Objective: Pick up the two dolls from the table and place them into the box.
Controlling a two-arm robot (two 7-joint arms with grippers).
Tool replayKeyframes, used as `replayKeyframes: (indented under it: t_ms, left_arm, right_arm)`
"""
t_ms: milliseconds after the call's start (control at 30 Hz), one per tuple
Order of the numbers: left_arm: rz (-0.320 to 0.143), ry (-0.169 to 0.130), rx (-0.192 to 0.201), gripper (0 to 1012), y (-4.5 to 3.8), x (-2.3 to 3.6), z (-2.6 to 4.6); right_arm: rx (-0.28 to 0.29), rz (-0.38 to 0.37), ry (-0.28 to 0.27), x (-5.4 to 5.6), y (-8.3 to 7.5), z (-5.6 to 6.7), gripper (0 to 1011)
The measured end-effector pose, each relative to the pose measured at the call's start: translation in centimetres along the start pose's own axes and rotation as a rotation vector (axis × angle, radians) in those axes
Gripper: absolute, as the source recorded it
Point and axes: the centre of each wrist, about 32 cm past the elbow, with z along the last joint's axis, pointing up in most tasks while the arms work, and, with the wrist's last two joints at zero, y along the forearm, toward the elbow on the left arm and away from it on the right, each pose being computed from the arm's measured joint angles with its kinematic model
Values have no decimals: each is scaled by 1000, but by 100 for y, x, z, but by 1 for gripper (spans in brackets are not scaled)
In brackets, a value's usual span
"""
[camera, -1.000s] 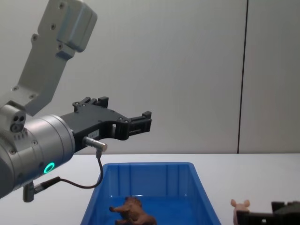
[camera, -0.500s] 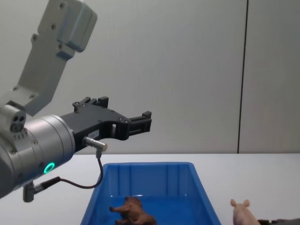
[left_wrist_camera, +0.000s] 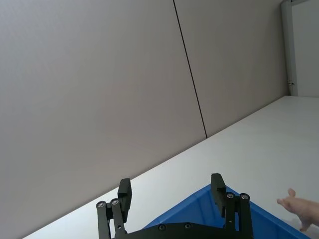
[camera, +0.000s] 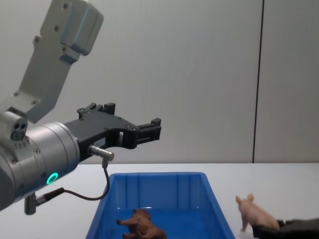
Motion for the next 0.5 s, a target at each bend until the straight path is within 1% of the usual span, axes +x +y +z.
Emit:
replayKeyframes:
  t_ms: [33, 200, 233, 300, 333, 367, 400, 433, 467, 500]
  left_arm:
    - [0, 0, 0, 1003, 0, 0, 0]
    - [0, 0, 0, 1003, 0, 0, 0]
    - [0, 0, 0, 1003, 0, 0, 0]
    - [0, 0, 0, 1003, 0, 0, 0]
    - [0, 0, 0, 1003, 0, 0, 0]
    - [0, 0, 0, 1003, 0, 0, 0]
    - [0, 0, 0, 1003, 0, 0, 0]
    - [0, 0, 0, 1003, 0, 0, 0]
    - [0, 0, 0, 1003, 0, 0, 0]
    - [0, 0, 0, 1003, 0, 0, 0]
  right_arm:
    - [0, 0, 0, 0, 0, 0, 372]
    - [55, -4, -28, -41, -22, 89, 372]
    - [73, -1, -36, -56, -30, 126, 372]
    - [91, 4, -42, -71, -35, 172, 372]
    - [111, 12, -49, -89, -40, 229, 372]
    - [111, 12, -49, -89, -40, 229, 372]
    - [127, 23, -54, -105, -41, 283, 372]
    - [135, 29, -57, -112, -41, 309, 372]
    - [152, 42, -60, -129, -36, 369, 372]
    - [158, 48, -60, -138, -32, 396, 372]
